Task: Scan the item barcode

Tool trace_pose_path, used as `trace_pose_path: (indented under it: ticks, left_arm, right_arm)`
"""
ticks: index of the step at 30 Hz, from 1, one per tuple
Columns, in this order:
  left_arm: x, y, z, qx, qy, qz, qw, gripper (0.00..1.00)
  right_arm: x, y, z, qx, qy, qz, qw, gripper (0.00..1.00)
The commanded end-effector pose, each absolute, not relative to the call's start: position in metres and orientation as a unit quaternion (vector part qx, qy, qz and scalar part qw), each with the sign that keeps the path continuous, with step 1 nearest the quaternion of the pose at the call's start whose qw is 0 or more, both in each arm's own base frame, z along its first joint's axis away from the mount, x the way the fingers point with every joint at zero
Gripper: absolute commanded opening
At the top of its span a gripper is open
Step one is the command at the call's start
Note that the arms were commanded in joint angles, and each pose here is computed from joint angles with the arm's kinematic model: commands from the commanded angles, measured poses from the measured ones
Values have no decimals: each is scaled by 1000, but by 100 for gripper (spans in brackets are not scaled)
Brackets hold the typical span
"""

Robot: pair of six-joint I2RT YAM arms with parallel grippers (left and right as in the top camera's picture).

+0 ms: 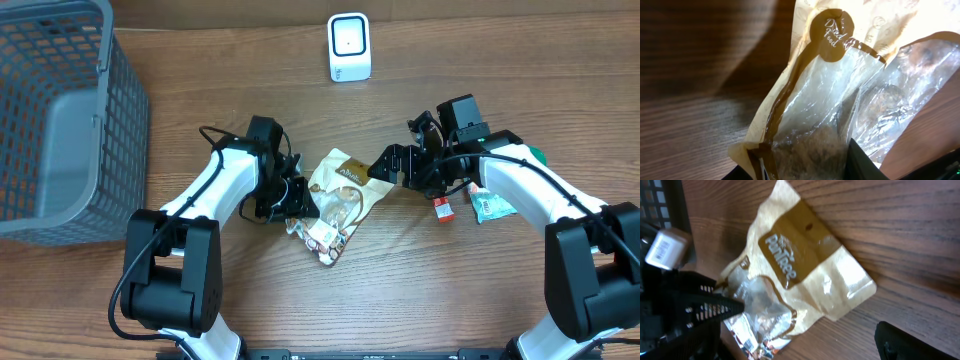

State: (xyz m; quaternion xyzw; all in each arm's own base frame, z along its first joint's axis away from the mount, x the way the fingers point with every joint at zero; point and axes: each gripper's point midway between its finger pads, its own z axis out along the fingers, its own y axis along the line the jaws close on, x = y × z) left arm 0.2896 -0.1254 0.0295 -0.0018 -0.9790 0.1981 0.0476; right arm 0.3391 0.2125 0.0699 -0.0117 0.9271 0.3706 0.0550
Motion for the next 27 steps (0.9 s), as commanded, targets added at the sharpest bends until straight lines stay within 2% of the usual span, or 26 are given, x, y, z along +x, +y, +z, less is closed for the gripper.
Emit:
trace_pose_path:
  ticks: [1,9,17,27]
  left_arm:
    - [306,-134,43,-21,-975,220,26,10]
    - [328,-139,79,-32,-973,228,4,6]
    - [335,-173,125,-75,-940,334,-12,8]
    - [333,-178,130,-88,-934,346,-13,9]
  right_arm:
    - [333,217,71,-33,920,387,48,100]
    - [335,214,73,-23,917,396,46,100]
    - [338,232,100,-37,877,477,47,100]
    - [344,252,138,-77,822,561,65,100]
